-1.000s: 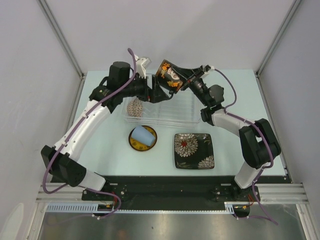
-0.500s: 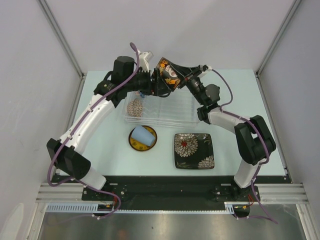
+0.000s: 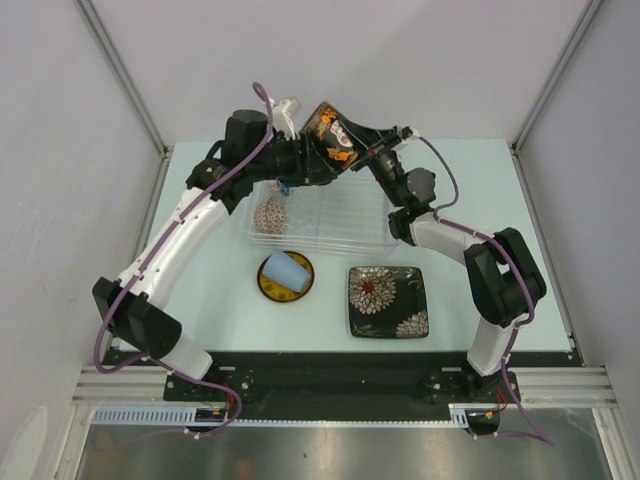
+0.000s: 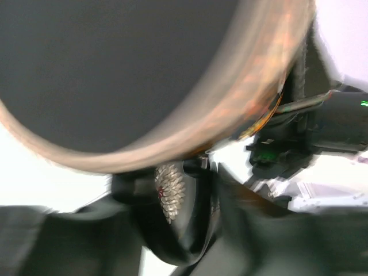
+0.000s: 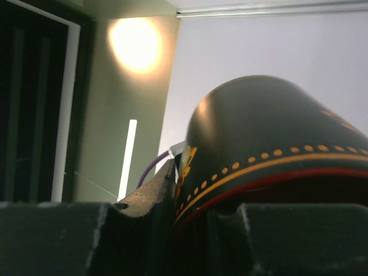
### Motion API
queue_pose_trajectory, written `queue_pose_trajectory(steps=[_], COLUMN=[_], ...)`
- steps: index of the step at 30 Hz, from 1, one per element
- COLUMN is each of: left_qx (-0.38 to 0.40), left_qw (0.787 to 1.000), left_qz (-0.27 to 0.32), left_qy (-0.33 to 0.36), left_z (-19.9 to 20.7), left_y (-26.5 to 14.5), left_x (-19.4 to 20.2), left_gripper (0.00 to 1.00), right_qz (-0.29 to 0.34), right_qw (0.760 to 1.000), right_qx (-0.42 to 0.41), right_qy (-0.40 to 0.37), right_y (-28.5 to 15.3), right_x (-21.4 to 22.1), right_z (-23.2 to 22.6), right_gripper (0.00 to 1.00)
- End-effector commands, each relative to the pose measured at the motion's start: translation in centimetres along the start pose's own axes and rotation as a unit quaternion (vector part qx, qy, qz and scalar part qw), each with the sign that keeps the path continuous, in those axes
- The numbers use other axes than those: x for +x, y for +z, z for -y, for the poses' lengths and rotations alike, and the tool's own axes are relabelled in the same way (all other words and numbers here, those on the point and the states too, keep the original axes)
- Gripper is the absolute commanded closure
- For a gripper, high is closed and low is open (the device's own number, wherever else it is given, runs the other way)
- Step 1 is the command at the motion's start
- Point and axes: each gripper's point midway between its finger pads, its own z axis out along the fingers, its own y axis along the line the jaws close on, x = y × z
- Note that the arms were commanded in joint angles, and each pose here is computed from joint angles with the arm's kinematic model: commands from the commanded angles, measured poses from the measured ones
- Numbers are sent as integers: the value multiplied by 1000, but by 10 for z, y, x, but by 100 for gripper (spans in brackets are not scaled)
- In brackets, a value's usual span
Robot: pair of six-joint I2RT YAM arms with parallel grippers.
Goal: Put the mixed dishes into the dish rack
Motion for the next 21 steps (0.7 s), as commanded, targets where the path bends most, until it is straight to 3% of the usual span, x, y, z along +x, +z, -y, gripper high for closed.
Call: queue_pose_trajectory(steps=[1, 10, 15, 18, 19, 21], left_qx=[111, 142, 159, 167, 164, 156], left_qw=[993, 989, 987, 986, 986, 987], left_qz=[10, 16, 5, 4, 4, 11], left_qy=[42, 28, 23, 23, 23, 26], left_z=[68, 85, 91, 95, 94, 90], left_y=[-4, -4, -8, -11, -11, -12], left_x=[-13, -24, -20, -20, -20, -23], left_gripper=[71, 100, 100, 100, 100, 100], right_qz=[-101, -104, -102, -103, -105, -113], right_qw=[975, 978, 979, 980, 979, 979], right_qx=[-199, -172, -162, -157, -158, -158], right_qy=[11, 55, 68, 70, 68, 64], right_y=[-11, -7, -6, -6, -6, -7], right_x=[75, 85, 83, 83, 83, 86], right_z=[-97, -66, -55, -51, -52, -55], right_gripper=[100, 100, 100, 88, 74, 62])
